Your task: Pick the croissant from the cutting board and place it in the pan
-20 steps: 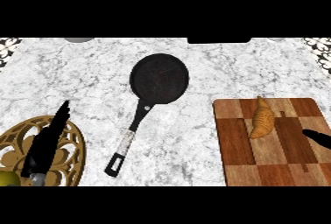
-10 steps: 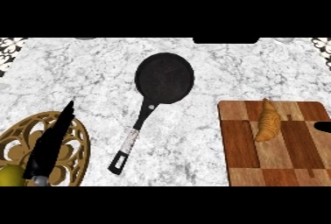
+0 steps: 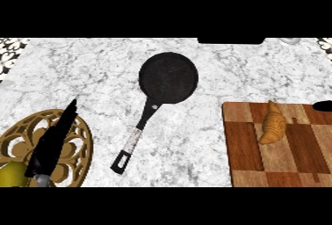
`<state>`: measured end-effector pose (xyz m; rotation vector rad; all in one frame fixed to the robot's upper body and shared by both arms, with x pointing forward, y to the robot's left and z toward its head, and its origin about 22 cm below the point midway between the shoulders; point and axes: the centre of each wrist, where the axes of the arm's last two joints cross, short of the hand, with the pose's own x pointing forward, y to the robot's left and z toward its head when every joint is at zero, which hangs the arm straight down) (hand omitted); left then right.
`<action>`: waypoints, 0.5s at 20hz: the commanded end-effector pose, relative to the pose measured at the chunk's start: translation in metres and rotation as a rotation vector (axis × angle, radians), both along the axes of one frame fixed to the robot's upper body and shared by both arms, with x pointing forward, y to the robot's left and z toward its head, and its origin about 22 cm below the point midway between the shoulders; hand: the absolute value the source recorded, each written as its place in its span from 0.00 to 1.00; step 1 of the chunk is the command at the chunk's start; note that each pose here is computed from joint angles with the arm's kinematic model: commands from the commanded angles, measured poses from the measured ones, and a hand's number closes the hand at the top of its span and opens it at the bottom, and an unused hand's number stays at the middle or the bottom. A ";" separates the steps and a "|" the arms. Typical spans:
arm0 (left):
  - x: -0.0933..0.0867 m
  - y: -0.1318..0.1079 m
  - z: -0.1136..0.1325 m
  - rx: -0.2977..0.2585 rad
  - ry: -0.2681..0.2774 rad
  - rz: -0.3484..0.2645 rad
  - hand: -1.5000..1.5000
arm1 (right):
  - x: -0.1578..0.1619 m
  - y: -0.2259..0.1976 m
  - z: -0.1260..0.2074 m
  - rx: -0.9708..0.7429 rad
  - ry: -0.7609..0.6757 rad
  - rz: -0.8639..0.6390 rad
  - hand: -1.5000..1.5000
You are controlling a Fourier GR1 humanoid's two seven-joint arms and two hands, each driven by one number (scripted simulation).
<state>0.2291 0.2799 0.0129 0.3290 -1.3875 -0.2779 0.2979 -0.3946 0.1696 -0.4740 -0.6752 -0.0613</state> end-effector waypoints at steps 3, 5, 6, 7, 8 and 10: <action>-0.002 -0.007 0.010 -0.001 -0.005 -0.006 0.50 | 0.025 0.004 0.009 0.031 0.180 0.091 0.00; 0.004 -0.002 -0.007 -0.019 -0.004 -0.005 0.50 | 0.026 0.009 -0.012 0.045 0.259 0.132 0.00; -0.008 -0.004 -0.022 -0.032 -0.002 -0.010 0.50 | 0.033 0.018 0.005 0.019 0.274 0.143 0.00; -0.004 -0.005 0.005 0.011 -0.006 -0.028 0.50 | 0.037 0.009 -0.003 0.030 0.303 0.160 0.00; 0.001 -0.006 -0.005 -0.005 -0.013 0.016 0.50 | 0.033 0.018 -0.004 0.037 0.344 0.193 0.00; -0.002 -0.003 -0.004 -0.013 0.003 -0.005 0.50 | 0.046 0.024 -0.013 0.061 0.366 0.202 0.00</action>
